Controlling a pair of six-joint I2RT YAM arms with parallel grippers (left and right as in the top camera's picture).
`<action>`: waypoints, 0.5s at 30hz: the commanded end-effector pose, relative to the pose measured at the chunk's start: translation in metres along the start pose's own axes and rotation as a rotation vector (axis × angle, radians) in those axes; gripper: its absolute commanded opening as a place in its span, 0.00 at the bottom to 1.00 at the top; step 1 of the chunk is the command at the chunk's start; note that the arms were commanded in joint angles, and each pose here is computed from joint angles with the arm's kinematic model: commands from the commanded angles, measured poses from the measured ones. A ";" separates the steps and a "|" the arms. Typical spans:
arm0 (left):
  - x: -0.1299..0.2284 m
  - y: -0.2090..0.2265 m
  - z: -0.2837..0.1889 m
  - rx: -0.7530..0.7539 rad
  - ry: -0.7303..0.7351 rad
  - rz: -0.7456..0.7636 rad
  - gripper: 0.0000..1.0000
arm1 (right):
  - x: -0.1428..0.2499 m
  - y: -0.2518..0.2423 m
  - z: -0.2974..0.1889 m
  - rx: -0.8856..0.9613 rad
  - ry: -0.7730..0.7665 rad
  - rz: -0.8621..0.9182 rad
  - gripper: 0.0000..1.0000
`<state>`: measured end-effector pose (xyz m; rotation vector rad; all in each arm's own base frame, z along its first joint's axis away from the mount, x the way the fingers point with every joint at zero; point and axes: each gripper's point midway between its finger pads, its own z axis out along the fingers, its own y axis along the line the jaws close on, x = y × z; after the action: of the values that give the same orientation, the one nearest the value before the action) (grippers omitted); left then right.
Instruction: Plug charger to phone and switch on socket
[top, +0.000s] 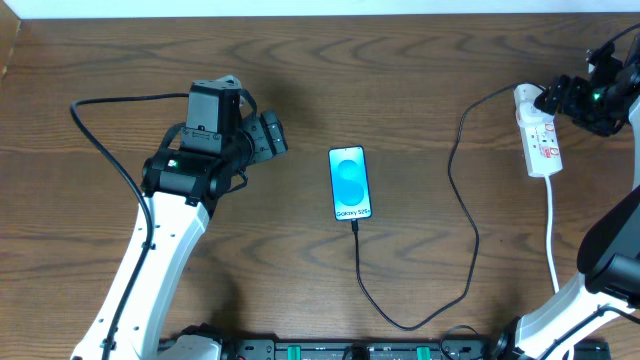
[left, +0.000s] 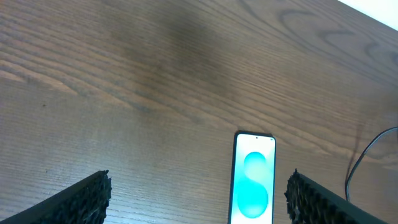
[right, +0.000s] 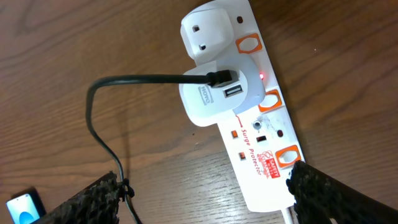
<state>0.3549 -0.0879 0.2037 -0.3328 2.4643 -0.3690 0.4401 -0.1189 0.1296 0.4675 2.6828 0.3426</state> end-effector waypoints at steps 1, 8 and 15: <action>-0.004 0.002 -0.001 -0.011 -0.013 0.015 0.90 | -0.010 0.014 -0.035 -0.006 -0.079 -0.003 0.84; -0.004 0.002 -0.001 -0.011 -0.013 0.015 0.90 | -0.013 0.033 -0.092 -0.013 -0.190 -0.002 0.84; -0.004 0.002 -0.001 -0.011 -0.013 0.015 0.90 | -0.013 0.052 -0.146 -0.037 -0.313 0.016 0.99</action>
<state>0.3549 -0.0879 0.2037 -0.3328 2.4643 -0.3690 0.4091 -0.1065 0.2589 0.4725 2.4188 0.2812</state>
